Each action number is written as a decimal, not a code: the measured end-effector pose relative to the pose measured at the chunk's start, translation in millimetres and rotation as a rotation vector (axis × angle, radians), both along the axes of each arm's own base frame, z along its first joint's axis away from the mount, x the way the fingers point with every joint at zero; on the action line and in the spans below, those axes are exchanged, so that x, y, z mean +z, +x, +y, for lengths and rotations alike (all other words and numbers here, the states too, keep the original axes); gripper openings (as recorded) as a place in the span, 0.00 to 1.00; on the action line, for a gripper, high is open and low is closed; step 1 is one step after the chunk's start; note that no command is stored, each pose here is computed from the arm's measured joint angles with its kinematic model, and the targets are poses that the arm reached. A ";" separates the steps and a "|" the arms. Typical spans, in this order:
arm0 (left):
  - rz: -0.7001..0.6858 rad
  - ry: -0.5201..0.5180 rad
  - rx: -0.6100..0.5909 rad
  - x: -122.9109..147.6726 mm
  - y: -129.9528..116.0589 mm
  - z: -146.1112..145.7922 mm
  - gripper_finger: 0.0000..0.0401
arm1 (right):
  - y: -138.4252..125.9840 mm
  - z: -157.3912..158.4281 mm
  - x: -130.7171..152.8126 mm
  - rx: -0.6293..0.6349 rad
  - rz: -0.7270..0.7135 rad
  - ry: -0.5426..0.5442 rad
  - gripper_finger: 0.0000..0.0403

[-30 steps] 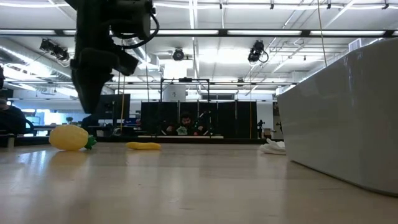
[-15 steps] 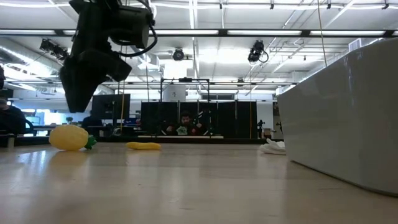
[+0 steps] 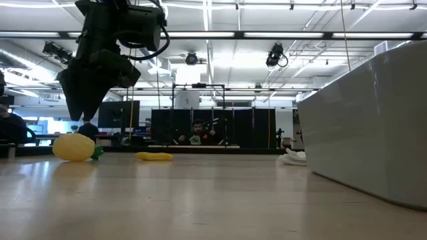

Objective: Pick and placing Produce into tupperware
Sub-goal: Put the yellow pineapple into the gray bin

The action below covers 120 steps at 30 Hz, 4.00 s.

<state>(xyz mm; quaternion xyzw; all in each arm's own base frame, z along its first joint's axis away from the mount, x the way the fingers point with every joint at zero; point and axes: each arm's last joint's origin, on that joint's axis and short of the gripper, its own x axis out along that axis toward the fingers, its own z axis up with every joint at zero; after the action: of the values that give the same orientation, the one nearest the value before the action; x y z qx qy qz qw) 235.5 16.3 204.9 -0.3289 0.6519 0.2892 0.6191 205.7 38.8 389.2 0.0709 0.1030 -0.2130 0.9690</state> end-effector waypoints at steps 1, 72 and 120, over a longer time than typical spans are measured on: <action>0.001 0.000 -0.002 0.1 0.0 -0.5 0.69 | 0.0 0.0 0.0 0.000 0.000 0.000 0.45; -0.077 -0.001 0.024 -69.2 -23.3 0.3 0.68 | 0.0 0.0 0.0 -0.002 -0.003 0.007 0.45; -1.011 0.216 -0.770 -26.6 266.8 -120.7 0.52 | -0.6 -0.2 -1.8 -0.002 0.016 0.002 0.45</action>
<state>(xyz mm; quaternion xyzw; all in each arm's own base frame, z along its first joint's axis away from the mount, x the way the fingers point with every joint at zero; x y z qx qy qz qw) 502.3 -104.4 178.3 -0.1030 0.3185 -0.0804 0.9389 205.1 38.6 387.4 0.0700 0.1111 -0.2145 0.9679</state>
